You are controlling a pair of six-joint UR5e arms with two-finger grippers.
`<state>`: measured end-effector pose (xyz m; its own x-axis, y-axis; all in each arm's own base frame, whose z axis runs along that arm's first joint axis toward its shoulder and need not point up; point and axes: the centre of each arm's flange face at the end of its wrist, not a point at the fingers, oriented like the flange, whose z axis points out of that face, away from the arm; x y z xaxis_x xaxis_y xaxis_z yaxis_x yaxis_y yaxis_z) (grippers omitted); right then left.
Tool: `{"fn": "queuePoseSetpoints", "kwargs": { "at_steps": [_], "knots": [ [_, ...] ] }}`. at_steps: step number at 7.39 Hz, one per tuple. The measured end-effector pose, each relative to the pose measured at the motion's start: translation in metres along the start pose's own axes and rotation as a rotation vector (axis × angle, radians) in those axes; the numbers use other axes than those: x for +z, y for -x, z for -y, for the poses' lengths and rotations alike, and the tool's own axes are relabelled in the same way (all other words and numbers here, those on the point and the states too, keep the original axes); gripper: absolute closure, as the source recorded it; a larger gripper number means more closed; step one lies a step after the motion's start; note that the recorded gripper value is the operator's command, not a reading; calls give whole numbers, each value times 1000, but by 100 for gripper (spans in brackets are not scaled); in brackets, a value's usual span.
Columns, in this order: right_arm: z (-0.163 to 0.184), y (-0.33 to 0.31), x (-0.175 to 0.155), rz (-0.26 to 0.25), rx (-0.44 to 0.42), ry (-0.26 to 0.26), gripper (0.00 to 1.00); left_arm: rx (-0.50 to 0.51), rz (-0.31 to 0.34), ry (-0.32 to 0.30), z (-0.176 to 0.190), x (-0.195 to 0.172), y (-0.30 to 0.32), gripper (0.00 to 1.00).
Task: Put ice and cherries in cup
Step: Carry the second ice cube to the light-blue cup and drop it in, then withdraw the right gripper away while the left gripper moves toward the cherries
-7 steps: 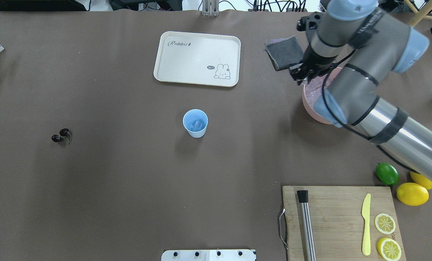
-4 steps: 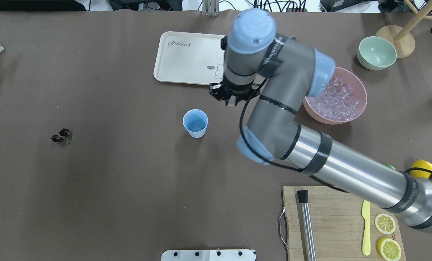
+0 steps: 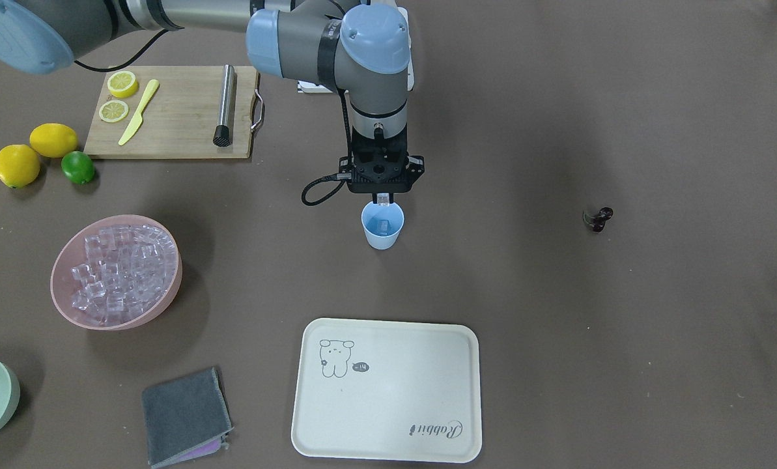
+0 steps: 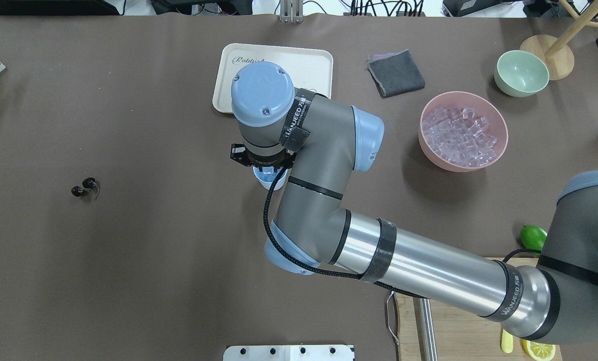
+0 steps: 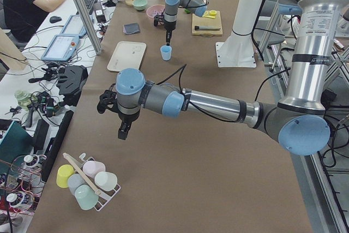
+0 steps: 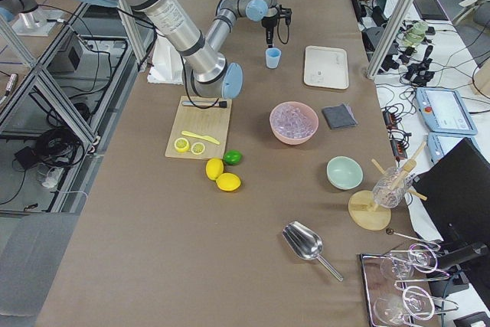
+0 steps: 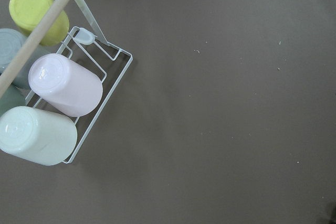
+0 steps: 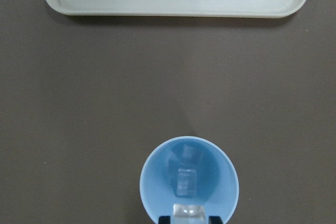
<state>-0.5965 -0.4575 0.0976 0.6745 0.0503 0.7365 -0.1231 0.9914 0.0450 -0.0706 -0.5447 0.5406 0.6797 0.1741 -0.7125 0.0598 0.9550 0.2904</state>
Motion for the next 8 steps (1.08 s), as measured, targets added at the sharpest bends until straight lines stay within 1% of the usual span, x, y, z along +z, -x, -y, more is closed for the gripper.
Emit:
{"fn": "queuePoseSetpoints", "kwargs": {
  "at_steps": [1, 3, 4, 5, 6, 7, 8],
  "knots": [
    [0, 0, 1, -4, -2, -5, 3, -1, 0, 1, 0, 0, 0, 2],
    [7, -3, -3, -3, -4, -23, 1, -1, 0, 0, 1, 0, 0, 2],
    [21, -20, -9, -2, -11, -32, 1, 2, 0, -2, 2, -1, -1, 2],
    [47, -65, -14, -10, -35, -34, 1, -4, -1, -7, 5, -3, -5, 2],
    [87, -139, -25, -20, -71, -20, 1, -23, -7, -16, 15, -5, -19, 2],
    [132, -229, -42, -31, -112, -1, 1, -41, -21, -17, 31, 0, -47, 2],
    [171, -329, -63, -41, -155, 14, 1, -49, -42, -1, 52, 15, -88, 2]
  ]
}}
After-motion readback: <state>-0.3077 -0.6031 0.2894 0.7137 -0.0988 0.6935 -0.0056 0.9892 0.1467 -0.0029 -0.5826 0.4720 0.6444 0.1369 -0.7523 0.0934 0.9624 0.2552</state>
